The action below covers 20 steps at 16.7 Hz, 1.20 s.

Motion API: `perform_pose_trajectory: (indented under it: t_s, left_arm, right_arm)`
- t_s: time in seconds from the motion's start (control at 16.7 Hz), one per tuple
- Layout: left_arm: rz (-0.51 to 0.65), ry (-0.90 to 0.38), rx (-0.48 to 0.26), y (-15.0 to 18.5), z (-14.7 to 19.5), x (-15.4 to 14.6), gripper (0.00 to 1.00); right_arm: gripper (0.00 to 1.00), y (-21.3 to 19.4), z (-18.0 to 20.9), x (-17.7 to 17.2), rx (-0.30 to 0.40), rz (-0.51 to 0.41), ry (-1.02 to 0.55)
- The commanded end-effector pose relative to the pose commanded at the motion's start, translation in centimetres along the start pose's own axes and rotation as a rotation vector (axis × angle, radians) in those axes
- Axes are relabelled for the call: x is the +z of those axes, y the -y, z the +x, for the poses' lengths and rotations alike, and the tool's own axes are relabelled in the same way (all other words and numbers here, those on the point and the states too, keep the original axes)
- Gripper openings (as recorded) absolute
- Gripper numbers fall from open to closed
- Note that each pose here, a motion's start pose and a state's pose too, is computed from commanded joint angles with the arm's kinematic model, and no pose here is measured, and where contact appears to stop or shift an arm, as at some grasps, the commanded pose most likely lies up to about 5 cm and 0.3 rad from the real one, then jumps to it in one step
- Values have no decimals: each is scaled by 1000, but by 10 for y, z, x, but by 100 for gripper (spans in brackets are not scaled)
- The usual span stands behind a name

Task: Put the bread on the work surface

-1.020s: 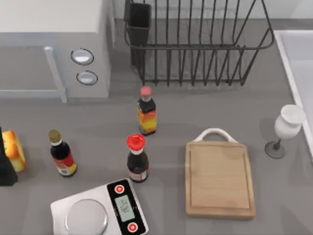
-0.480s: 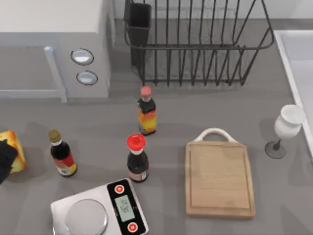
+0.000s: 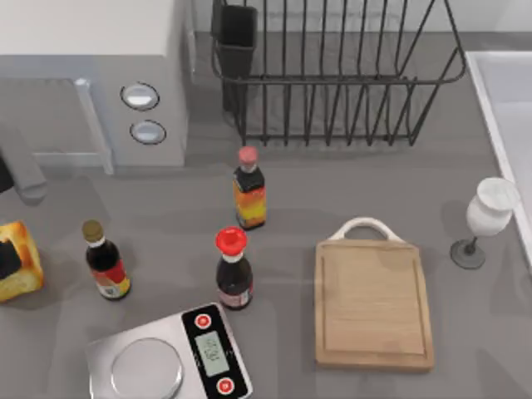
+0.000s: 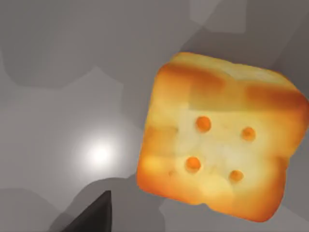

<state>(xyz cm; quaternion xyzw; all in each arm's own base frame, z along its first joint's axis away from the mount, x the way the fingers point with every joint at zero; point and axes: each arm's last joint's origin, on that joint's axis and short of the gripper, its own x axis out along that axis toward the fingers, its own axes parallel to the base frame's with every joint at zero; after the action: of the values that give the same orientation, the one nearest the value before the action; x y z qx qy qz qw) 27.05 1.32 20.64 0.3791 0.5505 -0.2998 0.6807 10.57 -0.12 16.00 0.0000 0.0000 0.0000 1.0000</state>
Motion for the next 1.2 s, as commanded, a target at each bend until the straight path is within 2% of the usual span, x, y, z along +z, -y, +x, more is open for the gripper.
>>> perform_pose_trajectory:
  t_s: [0.18, 0.36, 0.78, 1.2]
  left_arm:
    - [117, -63, -127, -22, 19, 11, 100]
    - [181, -87, -188, -34, 29, 16, 100]
    - [192, -89, -196, -34, 32, 18, 100]
    - [188, -87, -191, -25, 88, 11, 100]
  right_arm:
    - [100, 0, 0, 0, 0, 0, 0]
    - [100, 0, 0, 0, 0, 0, 0]
    - [100, 0, 0, 0, 0, 0, 0]
    - [100, 0, 0, 0, 0, 0, 0]
